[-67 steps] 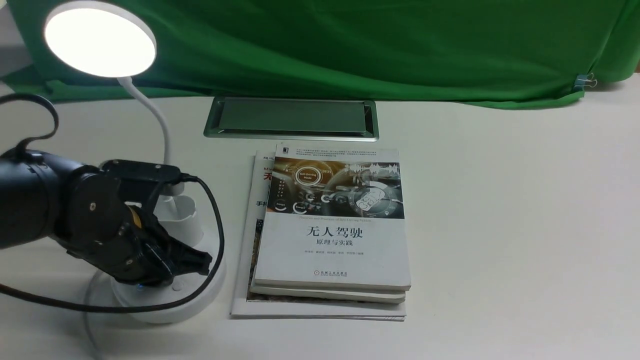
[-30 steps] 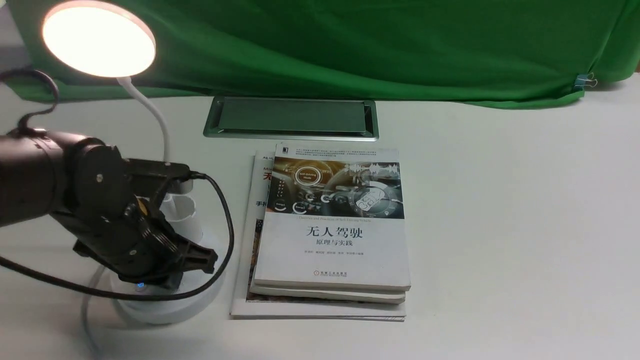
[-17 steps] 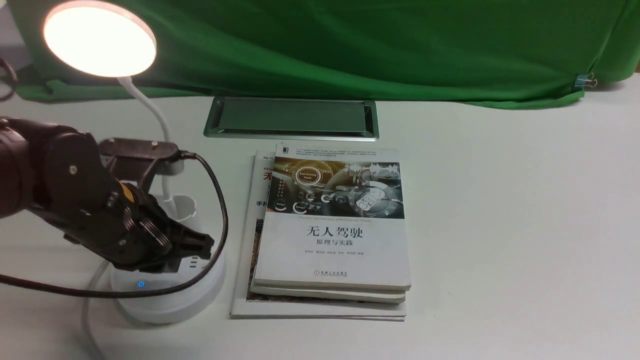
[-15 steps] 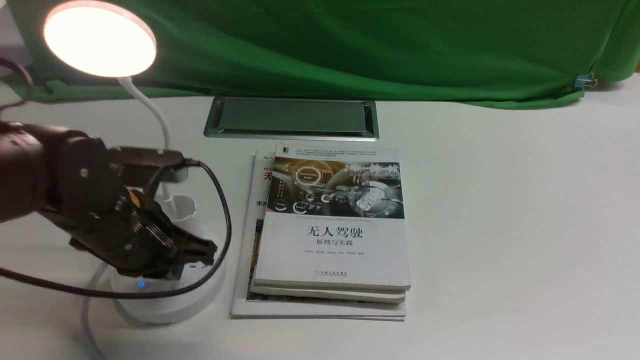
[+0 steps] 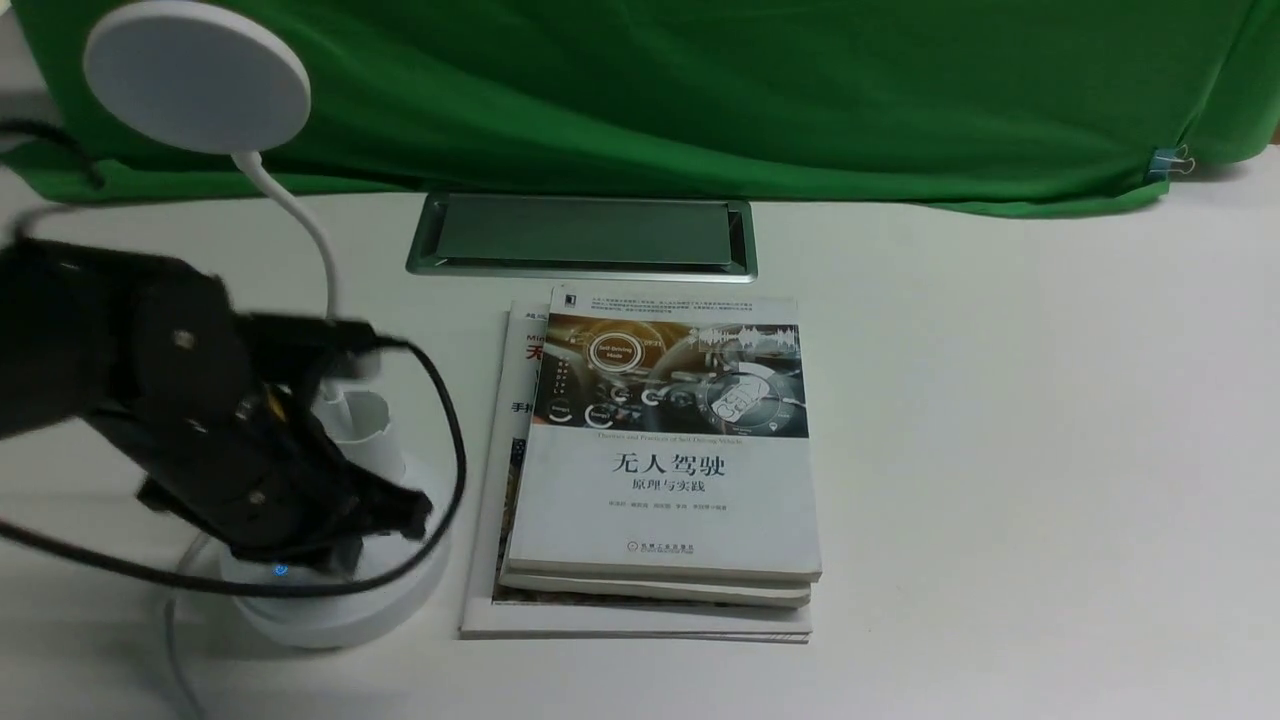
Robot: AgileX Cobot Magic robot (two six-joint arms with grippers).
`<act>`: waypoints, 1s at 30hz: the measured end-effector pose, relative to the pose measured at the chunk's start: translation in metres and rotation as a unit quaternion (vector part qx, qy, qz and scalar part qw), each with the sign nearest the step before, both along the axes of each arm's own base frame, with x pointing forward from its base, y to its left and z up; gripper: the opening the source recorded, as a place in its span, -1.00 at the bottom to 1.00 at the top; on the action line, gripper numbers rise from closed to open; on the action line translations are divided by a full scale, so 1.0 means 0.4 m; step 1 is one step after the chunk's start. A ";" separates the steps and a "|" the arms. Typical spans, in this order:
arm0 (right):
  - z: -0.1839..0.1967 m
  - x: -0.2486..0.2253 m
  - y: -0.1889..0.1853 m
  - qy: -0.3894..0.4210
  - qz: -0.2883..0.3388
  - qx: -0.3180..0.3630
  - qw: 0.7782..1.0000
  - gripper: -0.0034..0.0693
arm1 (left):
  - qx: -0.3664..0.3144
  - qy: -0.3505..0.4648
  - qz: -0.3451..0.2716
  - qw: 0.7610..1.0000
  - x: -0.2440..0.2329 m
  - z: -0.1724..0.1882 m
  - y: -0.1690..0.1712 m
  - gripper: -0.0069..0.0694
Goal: Turn off the desk lamp on the white desktop by hand.
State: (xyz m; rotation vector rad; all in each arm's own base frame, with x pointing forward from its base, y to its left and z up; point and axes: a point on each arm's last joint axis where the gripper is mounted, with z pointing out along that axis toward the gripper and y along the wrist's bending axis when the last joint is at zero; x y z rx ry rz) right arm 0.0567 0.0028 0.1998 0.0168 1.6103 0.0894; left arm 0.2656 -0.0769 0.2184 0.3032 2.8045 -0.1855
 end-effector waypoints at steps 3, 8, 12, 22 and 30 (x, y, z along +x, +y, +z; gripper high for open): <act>0.000 0.000 0.000 0.000 0.000 0.000 1.000 -0.81 | -0.019 -0.068 -0.002 0.997 -0.055 0.110 0.014 -0.82; 0.000 0.000 0.000 0.000 0.000 0.000 1.000 -0.81 | -0.056 -0.158 0.000 0.986 -0.185 0.229 0.043 -0.82; 0.000 0.000 0.000 0.000 0.000 0.000 1.000 -0.81 | -0.099 -0.252 0.009 0.963 -0.303 0.262 0.069 -0.82; 0.001 0.000 0.000 -0.002 0.000 0.000 1.000 -0.81 | -0.163 -0.507 0.035 0.846 -0.464 0.290 0.125 -0.82; 0.001 0.000 0.000 -0.003 0.000 0.000 1.000 -0.81 | -0.166 -0.529 0.034 0.831 -0.485 0.298 0.132 -0.82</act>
